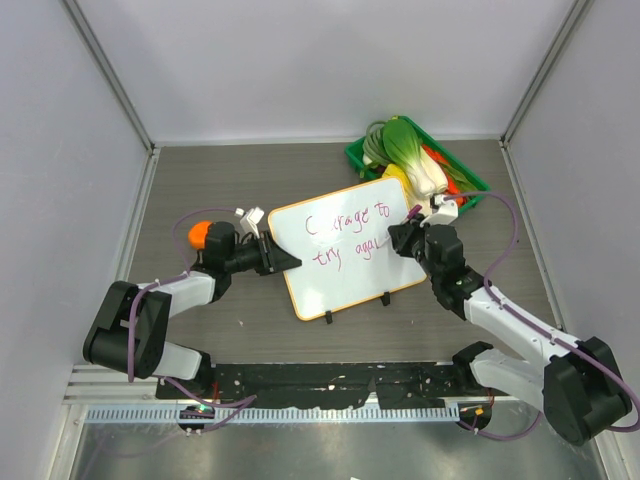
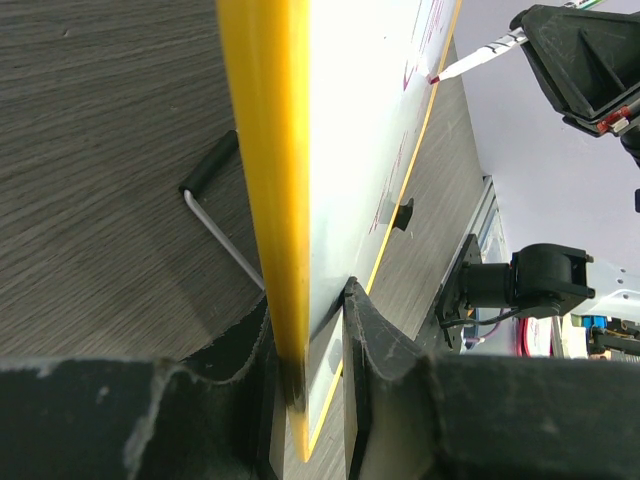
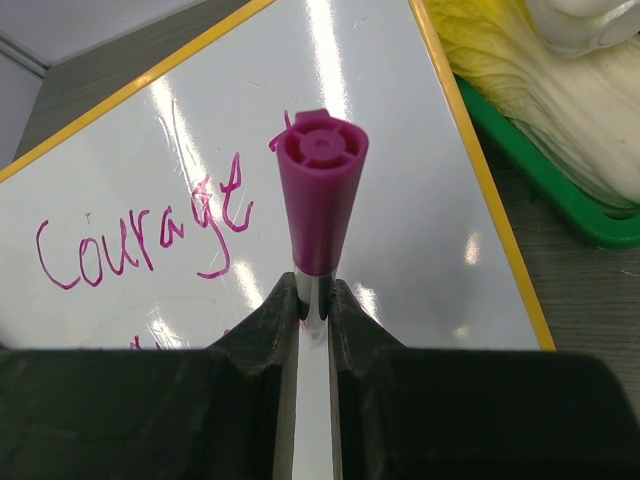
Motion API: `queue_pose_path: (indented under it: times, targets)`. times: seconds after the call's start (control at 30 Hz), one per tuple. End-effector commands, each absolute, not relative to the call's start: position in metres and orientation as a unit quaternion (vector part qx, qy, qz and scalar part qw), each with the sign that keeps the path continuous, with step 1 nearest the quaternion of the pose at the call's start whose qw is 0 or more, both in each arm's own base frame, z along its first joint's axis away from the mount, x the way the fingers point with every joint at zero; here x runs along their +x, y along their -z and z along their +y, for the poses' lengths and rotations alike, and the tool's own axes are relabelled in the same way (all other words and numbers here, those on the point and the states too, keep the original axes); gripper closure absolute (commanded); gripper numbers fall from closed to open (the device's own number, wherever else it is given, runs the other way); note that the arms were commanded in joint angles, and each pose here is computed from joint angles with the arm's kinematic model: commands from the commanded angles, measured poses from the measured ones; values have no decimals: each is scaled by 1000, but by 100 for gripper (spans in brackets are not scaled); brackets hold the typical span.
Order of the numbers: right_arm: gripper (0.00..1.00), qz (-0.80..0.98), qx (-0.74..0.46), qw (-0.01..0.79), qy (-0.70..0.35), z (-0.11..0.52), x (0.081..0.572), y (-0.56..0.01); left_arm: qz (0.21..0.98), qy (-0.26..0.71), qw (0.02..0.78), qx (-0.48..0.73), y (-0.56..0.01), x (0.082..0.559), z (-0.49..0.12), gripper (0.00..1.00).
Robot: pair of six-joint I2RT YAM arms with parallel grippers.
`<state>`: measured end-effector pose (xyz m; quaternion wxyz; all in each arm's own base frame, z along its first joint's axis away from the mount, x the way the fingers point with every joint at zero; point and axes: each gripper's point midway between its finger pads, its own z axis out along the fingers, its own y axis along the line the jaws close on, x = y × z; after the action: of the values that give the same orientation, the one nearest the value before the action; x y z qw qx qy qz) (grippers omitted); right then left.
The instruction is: Write a sentence on the whiteboard
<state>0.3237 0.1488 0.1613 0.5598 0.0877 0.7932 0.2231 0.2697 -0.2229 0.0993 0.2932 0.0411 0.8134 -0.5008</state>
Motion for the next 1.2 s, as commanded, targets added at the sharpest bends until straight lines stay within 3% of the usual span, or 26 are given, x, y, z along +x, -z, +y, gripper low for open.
queue_pose_path:
  times: [0.0,0.3,0.87,1.17]
  targets:
    - [99,792,85,563,-221,148,324,-170,871,395,292,21,-44,271,-197,100]
    - [99,750,95,605,-250,154,338,-226,870,395,293,22,-45,272,-197,100]
    - [99,772,115,586,-217,151,353,-188,871,394,292,21,-44,271,-197,100]
    - [99,762,114,595,-227,150,348,-202,871,395,291,22,-44,272,-197,100]
